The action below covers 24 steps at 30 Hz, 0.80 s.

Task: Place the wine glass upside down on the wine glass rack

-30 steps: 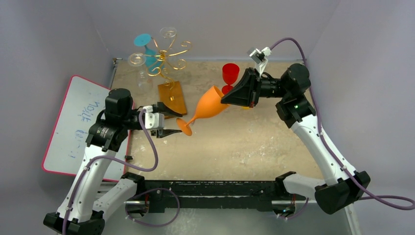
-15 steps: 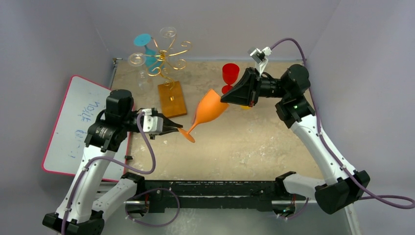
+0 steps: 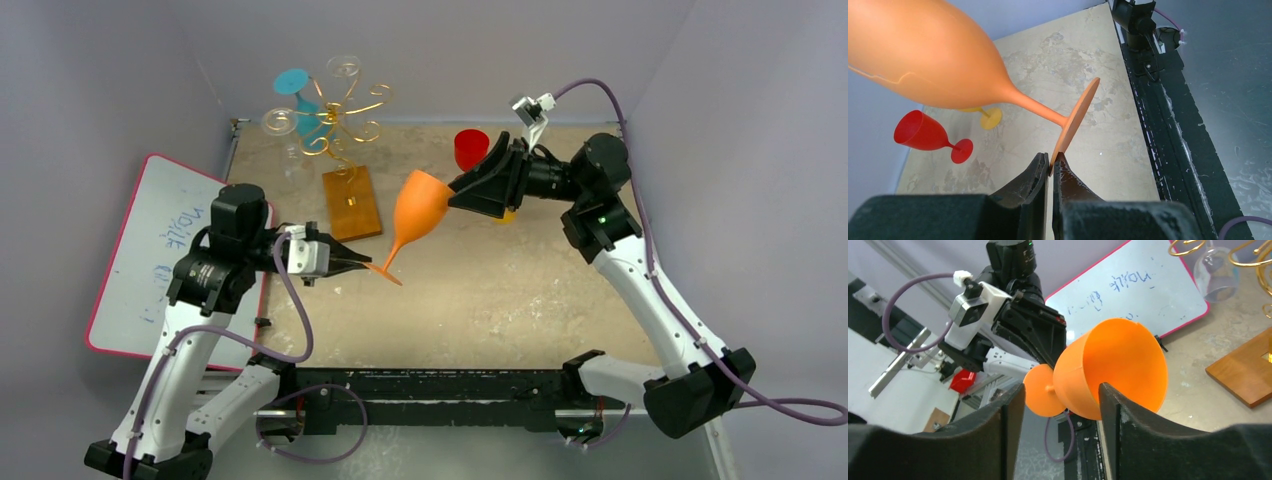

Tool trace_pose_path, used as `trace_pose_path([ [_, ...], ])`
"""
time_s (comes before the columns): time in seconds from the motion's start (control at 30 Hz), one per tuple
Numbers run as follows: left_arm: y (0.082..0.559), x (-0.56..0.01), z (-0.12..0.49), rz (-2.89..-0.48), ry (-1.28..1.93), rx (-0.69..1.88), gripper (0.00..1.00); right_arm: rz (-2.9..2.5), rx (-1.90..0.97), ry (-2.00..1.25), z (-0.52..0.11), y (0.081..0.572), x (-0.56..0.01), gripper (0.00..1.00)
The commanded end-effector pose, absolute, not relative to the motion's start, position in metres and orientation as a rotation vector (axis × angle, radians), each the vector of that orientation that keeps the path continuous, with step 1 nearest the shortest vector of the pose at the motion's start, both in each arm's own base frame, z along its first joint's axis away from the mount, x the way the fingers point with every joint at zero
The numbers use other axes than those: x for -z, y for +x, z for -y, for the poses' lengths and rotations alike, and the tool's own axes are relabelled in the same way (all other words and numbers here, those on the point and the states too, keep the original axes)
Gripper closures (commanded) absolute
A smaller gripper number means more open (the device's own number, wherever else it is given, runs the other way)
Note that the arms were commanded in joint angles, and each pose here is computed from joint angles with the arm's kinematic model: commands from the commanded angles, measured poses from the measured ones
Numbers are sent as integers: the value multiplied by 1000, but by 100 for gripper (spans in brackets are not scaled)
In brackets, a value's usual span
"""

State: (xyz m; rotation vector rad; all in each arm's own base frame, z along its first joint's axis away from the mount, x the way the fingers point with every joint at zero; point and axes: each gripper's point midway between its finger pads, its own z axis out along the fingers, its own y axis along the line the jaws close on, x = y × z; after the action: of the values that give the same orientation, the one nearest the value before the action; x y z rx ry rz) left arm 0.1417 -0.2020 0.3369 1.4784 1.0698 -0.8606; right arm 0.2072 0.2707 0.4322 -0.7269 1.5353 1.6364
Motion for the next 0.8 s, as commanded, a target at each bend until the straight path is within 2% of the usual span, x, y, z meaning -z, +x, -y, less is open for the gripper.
trace_pose_path([
  [0.0, 142, -359, 201, -988, 1486, 794, 100, -1492, -1610, -641, -266, 206, -450, 34],
  [0.13, 145, -358, 200, -1020, 1473, 781, 100, -1490, -1563, -546, -261, 214, -458, 15],
  [0.2, 145, -360, 199, -1017, 1468, 774, 100, -1491, -1541, -525, -259, 216, -459, 3],
  [0.23, 146, -362, 200, -1015, 1464, 773, 100, -1495, -1534, -517, -258, 217, -458, 0],
  [0.6, 161, -386, 201, -1060, 1338, 761, 100, -1504, -1420, -456, -246, 220, -467, 0],
  [0.77, 188, -430, 194, -1127, 1001, 746, 100, -1504, -1351, -413, -239, 225, -471, 0],
])
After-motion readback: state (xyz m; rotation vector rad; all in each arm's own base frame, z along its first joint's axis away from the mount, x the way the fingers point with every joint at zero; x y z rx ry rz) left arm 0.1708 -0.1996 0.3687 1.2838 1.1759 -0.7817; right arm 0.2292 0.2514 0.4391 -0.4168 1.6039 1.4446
